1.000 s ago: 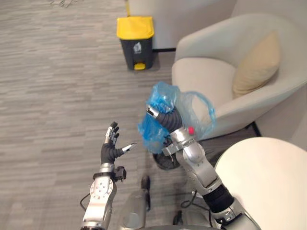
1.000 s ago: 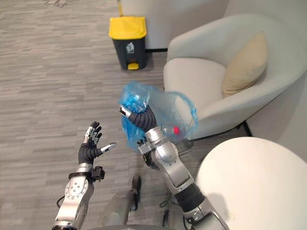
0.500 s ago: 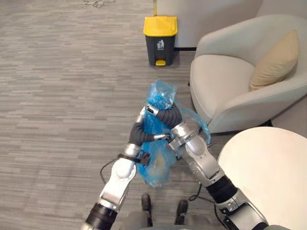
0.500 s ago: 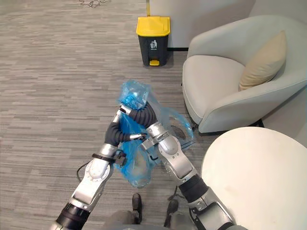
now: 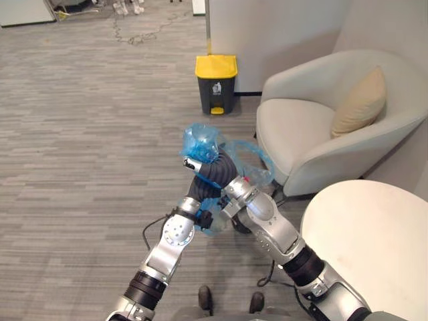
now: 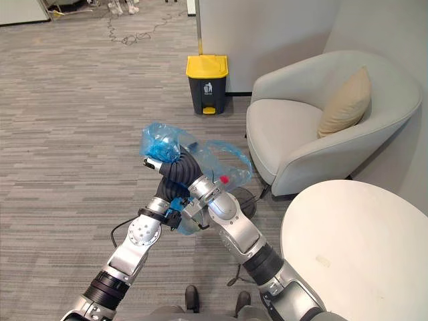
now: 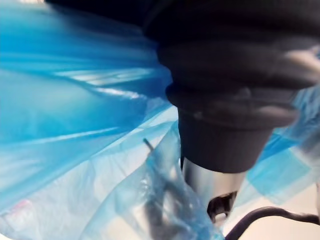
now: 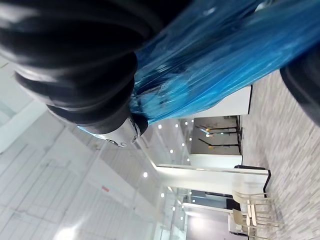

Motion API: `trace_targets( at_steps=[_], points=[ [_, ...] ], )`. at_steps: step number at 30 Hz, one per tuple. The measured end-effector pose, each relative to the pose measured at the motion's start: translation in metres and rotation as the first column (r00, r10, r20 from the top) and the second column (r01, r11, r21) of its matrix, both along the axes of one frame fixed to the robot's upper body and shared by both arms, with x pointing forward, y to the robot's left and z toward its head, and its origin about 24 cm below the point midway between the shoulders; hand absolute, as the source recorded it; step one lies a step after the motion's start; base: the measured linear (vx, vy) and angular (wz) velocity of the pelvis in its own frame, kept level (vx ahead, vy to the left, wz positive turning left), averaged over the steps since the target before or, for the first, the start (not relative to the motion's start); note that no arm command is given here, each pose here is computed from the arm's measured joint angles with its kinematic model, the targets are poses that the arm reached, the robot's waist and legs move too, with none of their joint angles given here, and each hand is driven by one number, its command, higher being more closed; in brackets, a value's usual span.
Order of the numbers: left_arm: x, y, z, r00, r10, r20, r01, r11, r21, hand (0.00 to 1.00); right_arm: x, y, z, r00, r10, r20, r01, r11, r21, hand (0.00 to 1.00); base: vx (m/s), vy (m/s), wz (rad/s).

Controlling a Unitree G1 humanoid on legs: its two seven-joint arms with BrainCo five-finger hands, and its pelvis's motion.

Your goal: Gather rubbish on tea table into small bin, then transfer packed bag to large trash can.

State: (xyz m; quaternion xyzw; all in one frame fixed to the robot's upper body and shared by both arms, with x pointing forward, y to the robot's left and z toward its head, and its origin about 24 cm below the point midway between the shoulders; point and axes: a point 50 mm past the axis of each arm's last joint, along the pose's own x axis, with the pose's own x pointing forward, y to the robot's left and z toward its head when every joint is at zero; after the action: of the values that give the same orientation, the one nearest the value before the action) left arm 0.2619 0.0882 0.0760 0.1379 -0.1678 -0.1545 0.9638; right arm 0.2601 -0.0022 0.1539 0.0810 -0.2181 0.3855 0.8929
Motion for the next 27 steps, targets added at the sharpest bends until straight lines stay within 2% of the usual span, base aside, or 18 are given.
trace_targets(
  at_steps=[6,7,17,18,23,27],
  points=[
    [0.0,0.006,-0.017,0.998,0.025,-0.06,-0.022,0.999,0.05,0.0,0.0,0.007,0.004,0.998,0.008,0.055,-0.004,0.997,-0.072,1.0,-0.01,0.008,-0.05],
    [-0.001,0.007,-0.02,0.997,0.031,-0.071,-0.027,0.998,0.051,1.0,0.0,0.007,0.004,0.998,0.006,0.057,-0.001,0.997,-0.077,1.0,0.0,-0.001,0.03],
    [-0.004,0.005,-0.041,0.986,0.045,-0.159,-0.035,0.997,0.066,1.0,0.005,0.015,0.001,0.998,0.021,0.062,-0.012,0.989,-0.149,1.0,0.0,0.0,0.0],
    [-0.004,0.004,-0.043,0.985,0.048,-0.166,-0.038,0.997,0.065,1.0,0.005,0.018,-0.001,0.998,0.031,0.059,-0.021,0.987,-0.16,0.0,0.01,-0.003,0.04],
    [-0.003,0.004,-0.045,0.981,0.072,-0.178,-0.063,0.997,0.053,1.0,0.003,0.023,-0.001,0.997,0.057,0.057,-0.047,0.985,-0.163,0.0,0.01,-0.002,0.01],
    [-0.002,0.008,-0.044,0.974,0.111,-0.197,-0.116,0.993,-0.015,1.0,0.001,0.024,-0.001,0.996,0.068,0.062,-0.057,0.984,-0.168,0.0,0.0,0.0,0.0]
  ],
)
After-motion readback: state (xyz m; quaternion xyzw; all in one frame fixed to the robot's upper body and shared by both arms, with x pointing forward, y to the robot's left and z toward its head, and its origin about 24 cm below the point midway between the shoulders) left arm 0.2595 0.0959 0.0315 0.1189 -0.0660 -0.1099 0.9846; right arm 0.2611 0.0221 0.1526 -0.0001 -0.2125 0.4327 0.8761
